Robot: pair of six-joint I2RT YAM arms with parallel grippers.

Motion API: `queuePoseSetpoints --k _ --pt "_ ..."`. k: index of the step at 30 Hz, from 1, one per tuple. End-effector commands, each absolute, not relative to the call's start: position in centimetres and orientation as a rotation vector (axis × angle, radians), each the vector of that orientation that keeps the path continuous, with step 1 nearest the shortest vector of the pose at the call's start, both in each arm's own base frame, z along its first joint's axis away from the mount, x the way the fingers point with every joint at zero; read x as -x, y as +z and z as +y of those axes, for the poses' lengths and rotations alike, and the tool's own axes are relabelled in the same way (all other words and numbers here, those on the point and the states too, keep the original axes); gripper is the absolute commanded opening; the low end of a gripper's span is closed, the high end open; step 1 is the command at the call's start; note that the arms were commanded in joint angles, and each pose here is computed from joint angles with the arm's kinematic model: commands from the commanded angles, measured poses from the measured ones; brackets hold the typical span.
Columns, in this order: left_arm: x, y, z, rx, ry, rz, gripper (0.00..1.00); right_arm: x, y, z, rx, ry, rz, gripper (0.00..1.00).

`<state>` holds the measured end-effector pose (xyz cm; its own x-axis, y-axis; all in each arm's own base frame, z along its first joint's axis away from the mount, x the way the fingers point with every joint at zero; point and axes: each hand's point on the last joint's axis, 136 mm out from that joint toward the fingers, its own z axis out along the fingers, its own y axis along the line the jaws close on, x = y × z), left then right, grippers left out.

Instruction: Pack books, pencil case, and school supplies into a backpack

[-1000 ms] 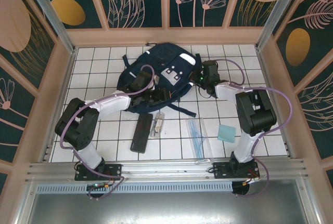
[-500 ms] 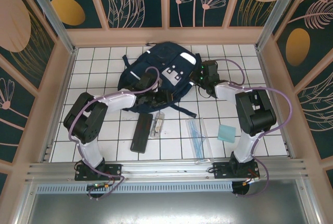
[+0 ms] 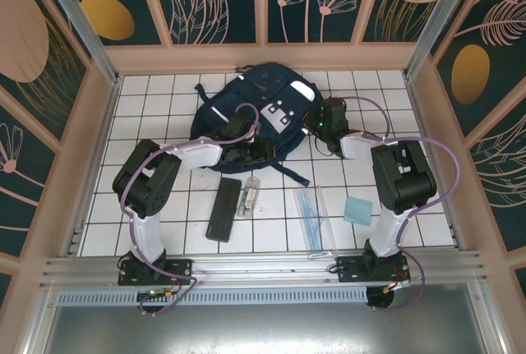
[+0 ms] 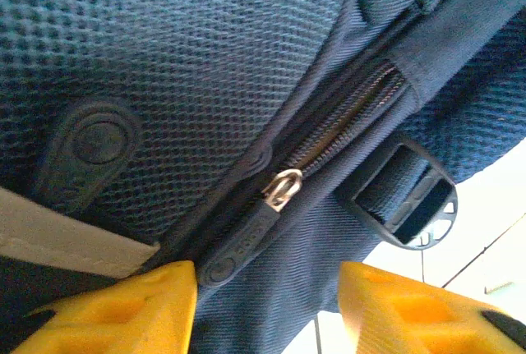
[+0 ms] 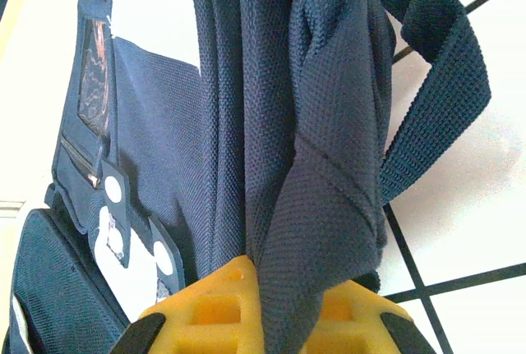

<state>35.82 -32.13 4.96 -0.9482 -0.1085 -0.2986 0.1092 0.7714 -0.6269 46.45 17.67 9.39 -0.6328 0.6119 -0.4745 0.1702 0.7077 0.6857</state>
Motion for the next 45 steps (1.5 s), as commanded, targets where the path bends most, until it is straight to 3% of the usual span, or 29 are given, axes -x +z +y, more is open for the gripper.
queuePoseSetpoints --k 1,7,16,21,25,33,40,45 --pt "-37.4 6.3 -33.1 0.017 -1.048 2.51 0.57 -44.4 11.4 21.5 -0.487 0.971 2.211 0.0" --pt "-38.3 8.1 -30.2 0.2 -0.921 2.431 0.62 -43.9 11.3 21.5 -0.56 1.032 2.189 0.0" --pt "-37.5 5.0 -29.1 0.331 -0.868 2.499 0.66 -42.9 12.0 21.1 -0.714 1.136 2.076 0.0" --pt "-37.7 4.0 -30.4 0.267 -0.848 2.556 0.68 -42.9 12.3 21.8 -0.701 1.157 2.067 0.0" --pt "-37.2 3.3 -31.1 0.095 -0.679 2.647 0.69 -43.0 12.1 22.1 -0.694 1.165 2.071 0.0" --pt "-35.5 1.9 -25.8 -0.058 -0.279 2.711 0.71 -43.1 11.8 22.7 -0.674 1.188 2.079 0.0" --pt "-36.2 1.8 -29.2 -0.01 -0.499 2.712 0.72 -43.1 12.3 23.6 -0.639 1.201 2.083 0.0" --pt "-36.4 6.0 -34.4 0.009 -0.957 2.598 0.67 -43.0 12.2 24.2 -0.621 1.205 2.095 0.0"
